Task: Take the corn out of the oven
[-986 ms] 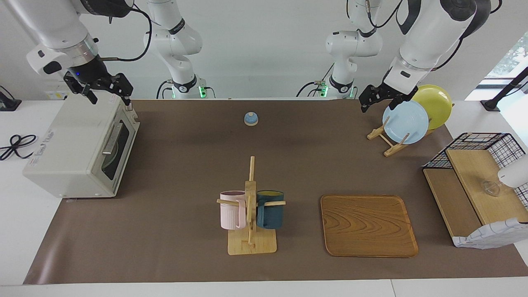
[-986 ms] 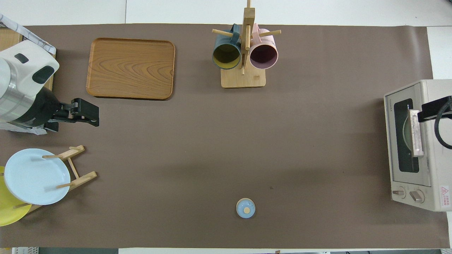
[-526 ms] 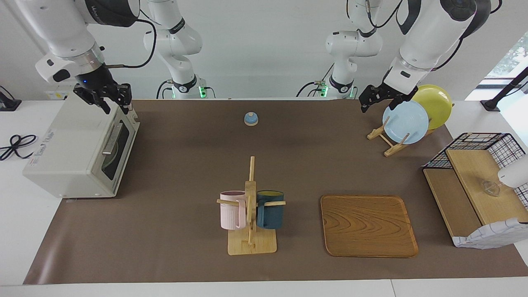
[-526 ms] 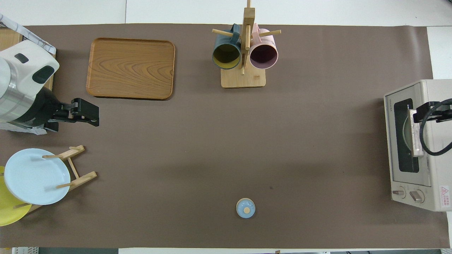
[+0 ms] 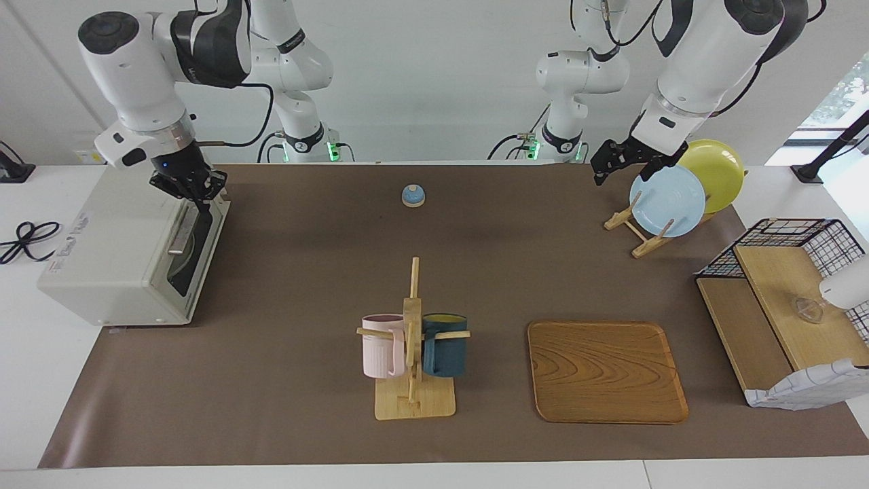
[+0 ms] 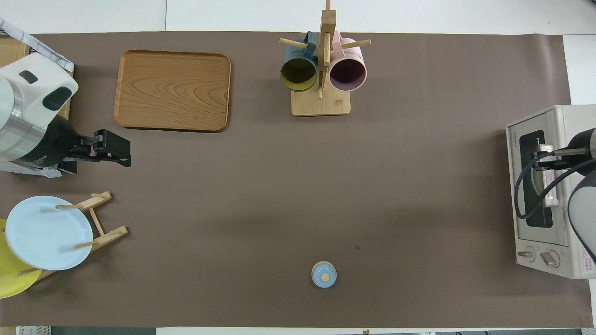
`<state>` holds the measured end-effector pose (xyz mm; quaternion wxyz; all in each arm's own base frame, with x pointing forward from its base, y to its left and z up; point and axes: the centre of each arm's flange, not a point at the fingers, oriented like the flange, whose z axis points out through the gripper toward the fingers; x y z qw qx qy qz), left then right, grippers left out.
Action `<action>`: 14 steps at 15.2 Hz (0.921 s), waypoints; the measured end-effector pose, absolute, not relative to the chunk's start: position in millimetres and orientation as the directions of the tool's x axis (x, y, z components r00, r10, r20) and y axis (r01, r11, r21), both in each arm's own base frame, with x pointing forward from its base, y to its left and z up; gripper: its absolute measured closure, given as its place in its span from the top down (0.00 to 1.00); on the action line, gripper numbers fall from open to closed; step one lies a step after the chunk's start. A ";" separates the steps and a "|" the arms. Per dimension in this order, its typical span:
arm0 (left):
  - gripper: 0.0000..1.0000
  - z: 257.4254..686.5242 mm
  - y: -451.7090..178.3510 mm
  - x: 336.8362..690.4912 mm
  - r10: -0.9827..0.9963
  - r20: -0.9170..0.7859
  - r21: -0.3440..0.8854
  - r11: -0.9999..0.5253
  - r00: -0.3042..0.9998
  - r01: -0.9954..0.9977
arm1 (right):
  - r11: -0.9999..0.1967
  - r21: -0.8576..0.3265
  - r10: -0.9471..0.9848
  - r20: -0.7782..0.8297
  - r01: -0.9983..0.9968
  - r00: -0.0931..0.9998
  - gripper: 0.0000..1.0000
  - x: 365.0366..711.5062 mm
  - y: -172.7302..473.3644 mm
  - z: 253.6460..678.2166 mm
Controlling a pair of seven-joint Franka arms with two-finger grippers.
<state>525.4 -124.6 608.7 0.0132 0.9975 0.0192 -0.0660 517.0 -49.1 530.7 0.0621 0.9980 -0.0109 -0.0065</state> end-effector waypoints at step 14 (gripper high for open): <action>1.00 608.7 -124.6 525.4 0.037 -0.132 0.024 -0.999 0.991 0.040 | -0.965 0.165 -0.208 0.001 -0.205 0.978 0.01 510.0 -94.8 505.3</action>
